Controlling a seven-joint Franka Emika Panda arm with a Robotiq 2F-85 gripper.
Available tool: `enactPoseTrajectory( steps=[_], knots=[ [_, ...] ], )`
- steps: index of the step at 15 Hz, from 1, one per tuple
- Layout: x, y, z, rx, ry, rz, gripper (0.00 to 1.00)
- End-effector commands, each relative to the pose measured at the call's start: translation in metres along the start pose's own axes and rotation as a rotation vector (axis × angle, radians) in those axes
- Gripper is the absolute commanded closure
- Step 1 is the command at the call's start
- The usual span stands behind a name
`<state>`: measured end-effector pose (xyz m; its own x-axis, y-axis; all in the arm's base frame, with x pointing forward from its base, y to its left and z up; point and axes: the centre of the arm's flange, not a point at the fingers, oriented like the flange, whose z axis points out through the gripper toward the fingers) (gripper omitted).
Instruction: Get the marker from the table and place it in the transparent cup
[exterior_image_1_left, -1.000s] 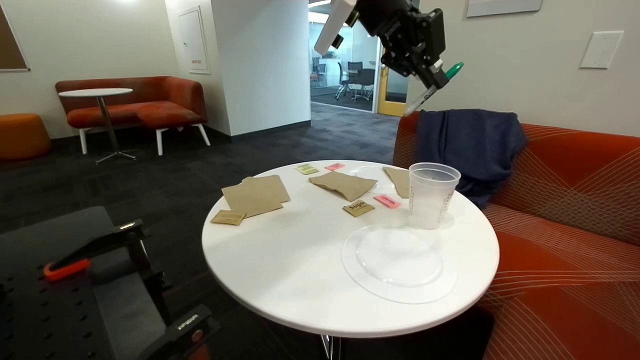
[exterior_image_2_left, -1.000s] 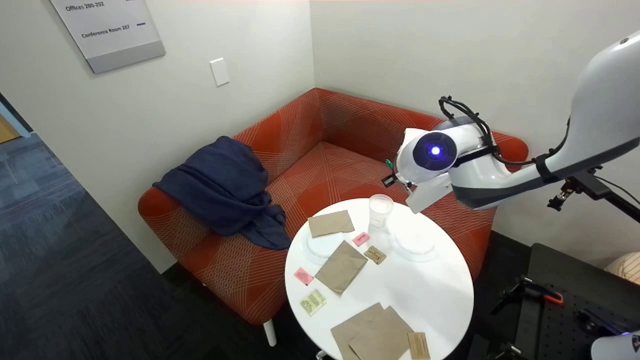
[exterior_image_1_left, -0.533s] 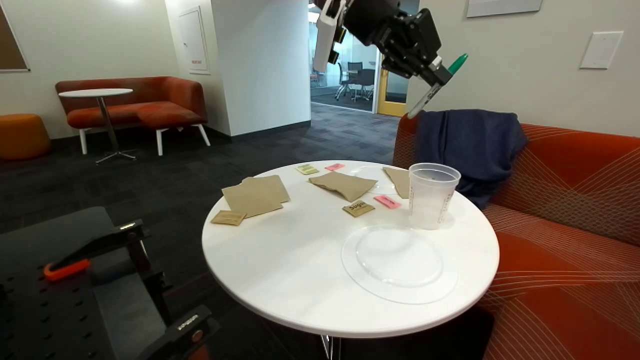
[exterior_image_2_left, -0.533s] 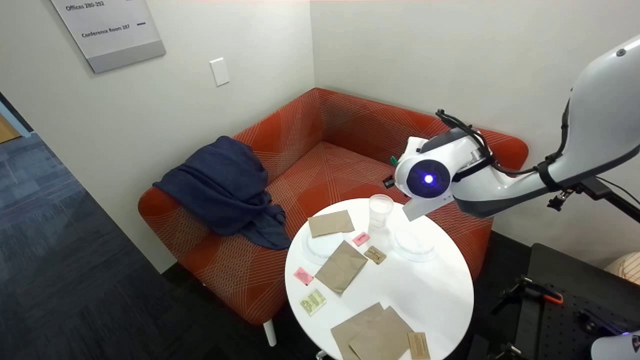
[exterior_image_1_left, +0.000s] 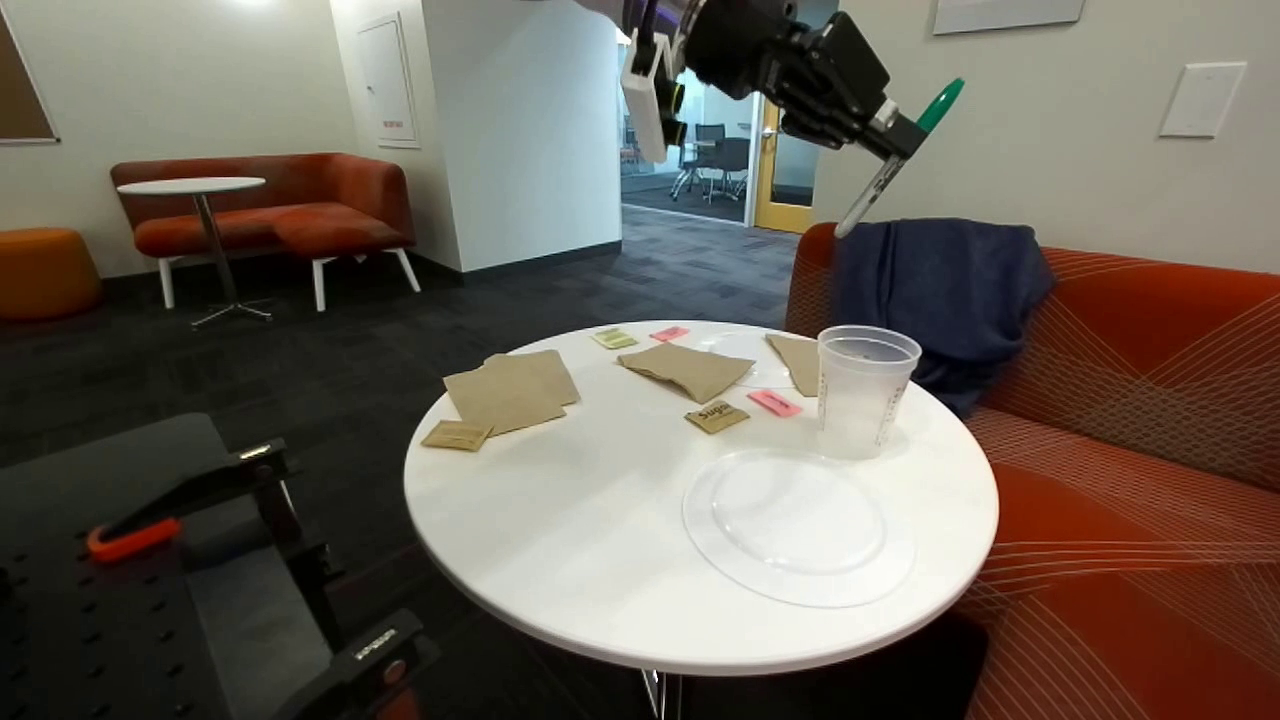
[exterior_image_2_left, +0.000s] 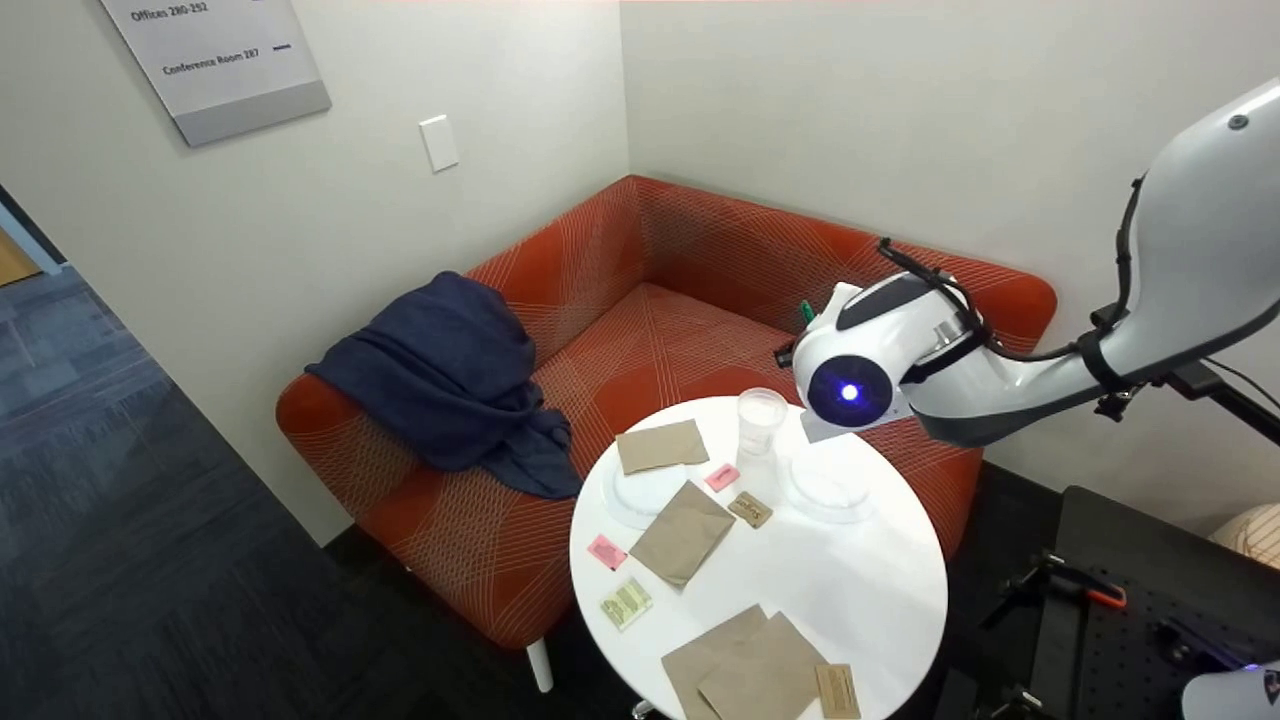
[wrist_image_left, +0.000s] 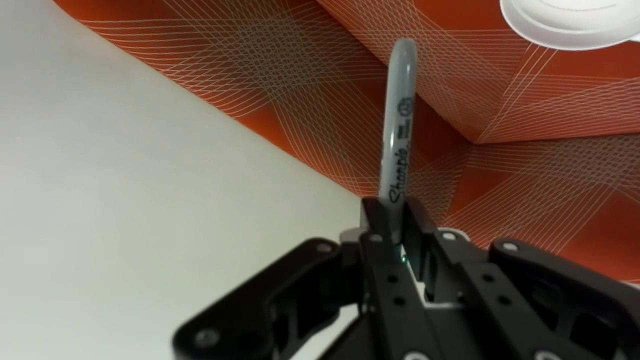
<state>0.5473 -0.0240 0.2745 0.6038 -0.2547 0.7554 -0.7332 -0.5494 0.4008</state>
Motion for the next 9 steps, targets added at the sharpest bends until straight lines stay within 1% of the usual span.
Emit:
enactPoseTrajectory(
  steps=[1,4,9],
  knots=[
    [0.004,-0.024,-0.006,-0.052,0.054,0.099,0.96],
    [0.004,-0.039,-0.011,-0.074,0.091,0.172,0.96],
    [0.0,-0.054,-0.003,-0.117,0.137,0.279,0.96]
  ],
)
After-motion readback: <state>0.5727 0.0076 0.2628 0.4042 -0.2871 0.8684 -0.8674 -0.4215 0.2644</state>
